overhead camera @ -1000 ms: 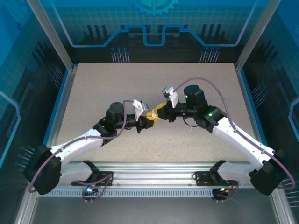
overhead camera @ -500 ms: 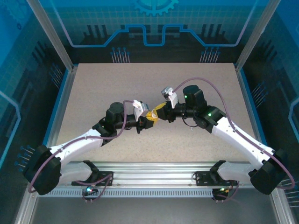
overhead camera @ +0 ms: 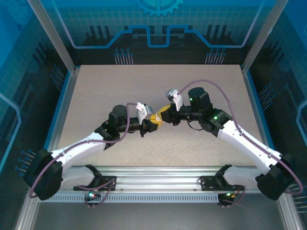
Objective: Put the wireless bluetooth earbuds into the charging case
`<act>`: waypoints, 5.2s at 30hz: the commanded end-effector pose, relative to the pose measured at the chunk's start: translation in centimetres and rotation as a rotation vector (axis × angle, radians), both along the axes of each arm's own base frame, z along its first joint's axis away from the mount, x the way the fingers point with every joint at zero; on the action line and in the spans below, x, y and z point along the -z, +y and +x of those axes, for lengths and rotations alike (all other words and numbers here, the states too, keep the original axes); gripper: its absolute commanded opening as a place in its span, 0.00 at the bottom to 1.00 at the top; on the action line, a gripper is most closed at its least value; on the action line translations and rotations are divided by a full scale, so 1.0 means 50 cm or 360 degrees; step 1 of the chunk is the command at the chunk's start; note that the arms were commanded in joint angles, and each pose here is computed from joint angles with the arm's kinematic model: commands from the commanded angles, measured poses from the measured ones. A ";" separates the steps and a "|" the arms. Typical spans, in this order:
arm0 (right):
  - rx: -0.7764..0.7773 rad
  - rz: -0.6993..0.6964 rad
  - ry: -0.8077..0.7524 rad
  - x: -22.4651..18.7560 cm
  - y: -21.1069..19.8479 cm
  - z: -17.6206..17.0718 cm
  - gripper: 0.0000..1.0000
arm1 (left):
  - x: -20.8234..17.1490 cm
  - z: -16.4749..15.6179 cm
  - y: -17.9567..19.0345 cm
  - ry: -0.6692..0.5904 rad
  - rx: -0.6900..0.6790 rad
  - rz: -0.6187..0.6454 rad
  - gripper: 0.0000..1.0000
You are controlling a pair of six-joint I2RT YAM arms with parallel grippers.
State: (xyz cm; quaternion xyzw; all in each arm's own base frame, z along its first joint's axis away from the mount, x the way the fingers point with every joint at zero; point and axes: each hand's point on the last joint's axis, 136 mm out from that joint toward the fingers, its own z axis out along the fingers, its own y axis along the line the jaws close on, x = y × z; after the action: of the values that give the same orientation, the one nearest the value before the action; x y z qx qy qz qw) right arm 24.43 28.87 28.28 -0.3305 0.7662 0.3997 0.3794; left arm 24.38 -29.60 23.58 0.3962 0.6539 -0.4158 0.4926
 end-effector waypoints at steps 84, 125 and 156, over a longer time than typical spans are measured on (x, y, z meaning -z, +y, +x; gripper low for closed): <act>0.0010 0.0200 -0.0431 -0.113 -0.001 -0.025 0.19 | -0.112 0.009 -0.014 -0.0070 -0.0010 -0.0280 0.18; 0.0053 -0.0112 -0.0231 -0.016 0.000 0.007 0.25 | -0.133 -0.012 -0.008 -0.0137 0.0036 -0.0279 0.18; 0.0789 -0.0574 0.0750 0.127 -0.260 0.005 0.37 | -0.034 -0.008 0.037 -0.0136 -0.0119 0.0164 0.18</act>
State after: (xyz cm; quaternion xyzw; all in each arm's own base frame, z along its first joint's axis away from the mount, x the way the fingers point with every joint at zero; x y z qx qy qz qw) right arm 26.65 18.52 25.54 -0.1532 0.8993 0.2644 0.3129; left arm 23.98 -27.88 24.52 0.4032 0.6713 -0.3627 0.5052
